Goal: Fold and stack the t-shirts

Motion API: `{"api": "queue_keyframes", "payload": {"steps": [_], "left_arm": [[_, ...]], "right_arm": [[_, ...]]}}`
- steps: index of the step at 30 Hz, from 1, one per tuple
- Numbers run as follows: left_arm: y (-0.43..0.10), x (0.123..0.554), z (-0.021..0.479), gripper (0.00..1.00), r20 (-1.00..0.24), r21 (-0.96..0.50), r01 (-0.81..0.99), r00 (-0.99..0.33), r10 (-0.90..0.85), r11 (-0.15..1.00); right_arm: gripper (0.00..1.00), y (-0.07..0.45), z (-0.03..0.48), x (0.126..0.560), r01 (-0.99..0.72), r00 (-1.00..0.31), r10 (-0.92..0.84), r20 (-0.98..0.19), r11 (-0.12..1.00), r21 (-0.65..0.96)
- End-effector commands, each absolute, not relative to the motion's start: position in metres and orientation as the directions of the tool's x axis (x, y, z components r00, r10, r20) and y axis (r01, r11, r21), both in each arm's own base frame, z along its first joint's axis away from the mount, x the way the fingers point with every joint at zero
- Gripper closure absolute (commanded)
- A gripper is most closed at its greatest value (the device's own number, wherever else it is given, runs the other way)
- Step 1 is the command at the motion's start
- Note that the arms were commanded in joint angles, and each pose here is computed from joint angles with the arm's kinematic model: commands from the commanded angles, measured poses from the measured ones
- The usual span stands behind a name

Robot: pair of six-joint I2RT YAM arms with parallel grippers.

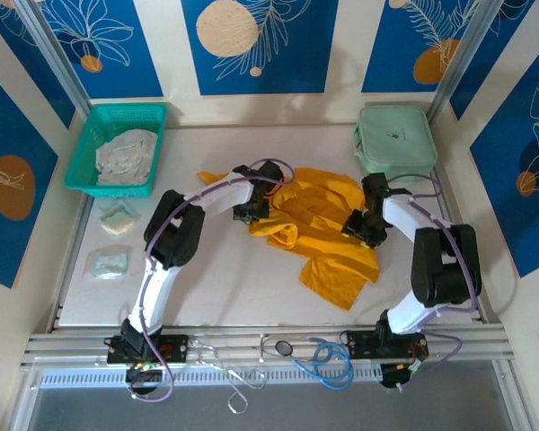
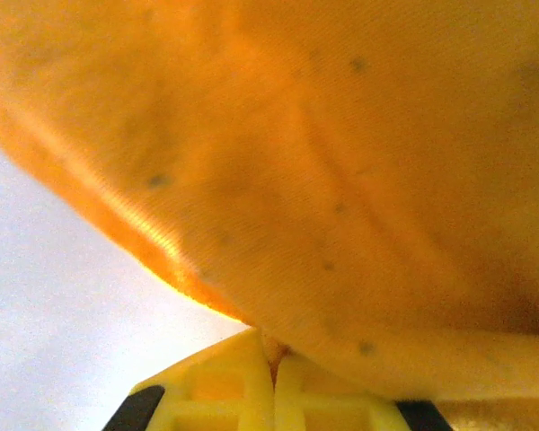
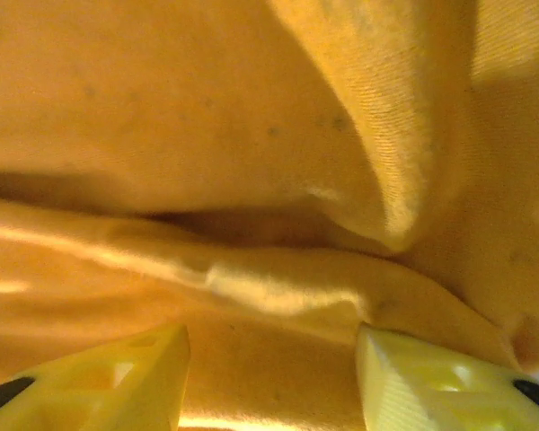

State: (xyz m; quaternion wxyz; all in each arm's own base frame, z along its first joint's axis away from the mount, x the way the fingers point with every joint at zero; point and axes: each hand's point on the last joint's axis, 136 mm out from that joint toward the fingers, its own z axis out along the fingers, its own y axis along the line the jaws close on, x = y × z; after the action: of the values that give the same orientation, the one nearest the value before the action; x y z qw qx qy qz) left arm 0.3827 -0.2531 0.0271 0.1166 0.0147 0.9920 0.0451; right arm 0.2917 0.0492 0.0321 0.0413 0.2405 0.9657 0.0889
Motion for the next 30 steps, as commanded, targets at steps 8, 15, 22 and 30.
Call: {"api": "queue_keyframes", "payload": {"steps": [8,15,22,30], "left_arm": [[-0.148,0.367,0.132,1.0,-0.376,0.2,-0.049,-0.926,0.03,0.979],[-0.082,0.351,0.151,1.0,-0.381,0.242,-0.089,-0.924,0.011,0.966],[-0.108,0.371,0.107,1.0,-0.292,0.16,-0.014,-0.956,0.034,0.987],[-0.133,0.442,0.11,1.0,-0.369,0.145,-0.021,-0.929,0.035,0.989]], "right_arm": [[1.0,0.04,0.001,0.296,0.476,-0.879,0.475,0.043,0.87,0.124],[1.0,0.015,0.016,0.308,0.486,-0.873,0.487,-0.018,0.873,0.039],[1.0,0.015,0.024,0.315,0.481,-0.876,0.481,-0.033,0.877,0.014],[0.75,0.028,0.036,0.308,0.421,-0.905,0.418,-0.074,0.907,-0.025]]}}
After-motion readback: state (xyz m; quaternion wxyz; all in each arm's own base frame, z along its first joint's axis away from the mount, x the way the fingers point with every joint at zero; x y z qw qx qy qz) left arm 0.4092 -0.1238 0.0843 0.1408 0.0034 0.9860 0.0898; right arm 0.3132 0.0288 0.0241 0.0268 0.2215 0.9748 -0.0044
